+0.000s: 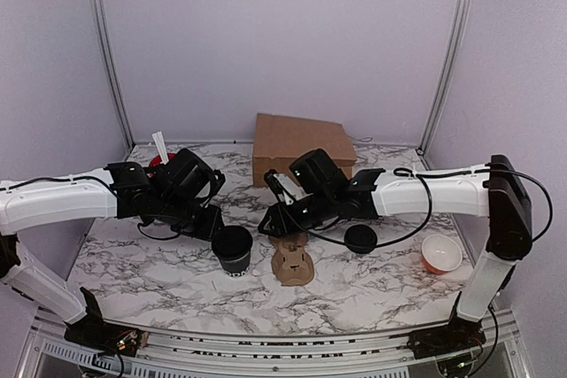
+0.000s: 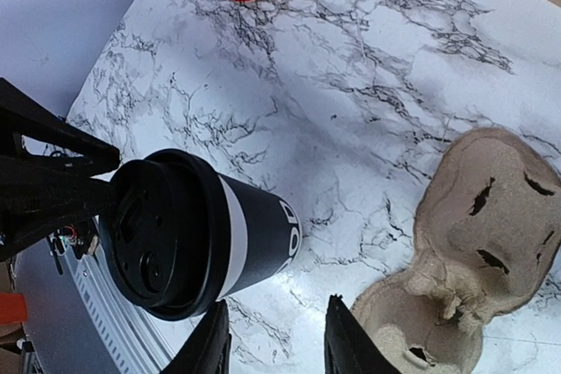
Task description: Pack the takeout coffee
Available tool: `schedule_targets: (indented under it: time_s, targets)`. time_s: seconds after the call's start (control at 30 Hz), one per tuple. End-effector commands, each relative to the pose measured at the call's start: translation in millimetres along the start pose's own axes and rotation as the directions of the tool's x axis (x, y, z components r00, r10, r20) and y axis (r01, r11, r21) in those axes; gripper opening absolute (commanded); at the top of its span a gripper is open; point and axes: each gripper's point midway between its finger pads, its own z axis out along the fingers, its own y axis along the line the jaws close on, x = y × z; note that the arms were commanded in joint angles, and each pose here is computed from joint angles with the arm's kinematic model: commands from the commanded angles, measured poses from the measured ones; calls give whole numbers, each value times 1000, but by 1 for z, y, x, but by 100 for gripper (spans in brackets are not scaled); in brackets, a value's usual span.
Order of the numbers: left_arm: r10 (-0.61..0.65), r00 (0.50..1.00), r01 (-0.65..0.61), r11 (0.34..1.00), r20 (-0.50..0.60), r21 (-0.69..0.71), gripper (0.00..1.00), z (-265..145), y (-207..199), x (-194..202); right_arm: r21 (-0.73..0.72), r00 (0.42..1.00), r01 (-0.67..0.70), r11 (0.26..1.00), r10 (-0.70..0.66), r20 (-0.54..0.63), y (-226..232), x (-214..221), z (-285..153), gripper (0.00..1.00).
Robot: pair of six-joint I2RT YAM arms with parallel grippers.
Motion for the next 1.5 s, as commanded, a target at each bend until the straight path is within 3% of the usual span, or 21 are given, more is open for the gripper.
schedule_targets:
  time_s: [0.0, 0.33, 0.77, 1.47]
  targets:
    - [1, 1000, -1, 1000, 21, -30, 27, -9, 4, -4, -31, 999, 1, 1000, 0, 35, 14, -6, -7, 36]
    - [-54, 998, 55, 998, 30, -13, 41, -12, 9, 5, -52, 1000, 13, 999, -12, 16, 24, -5, 5, 36]
    - [-78, 997, 77, 997, 18, 22, 46, 5, 5, 13, -65, 1000, 19, 998, -19, 0, 29, -7, 18, 35]
    - [-60, 998, 60, 998, -18, -30, 22, 22, 20, 32, -21, 998, 10, 1000, -12, -65, 19, 14, 31, 35]
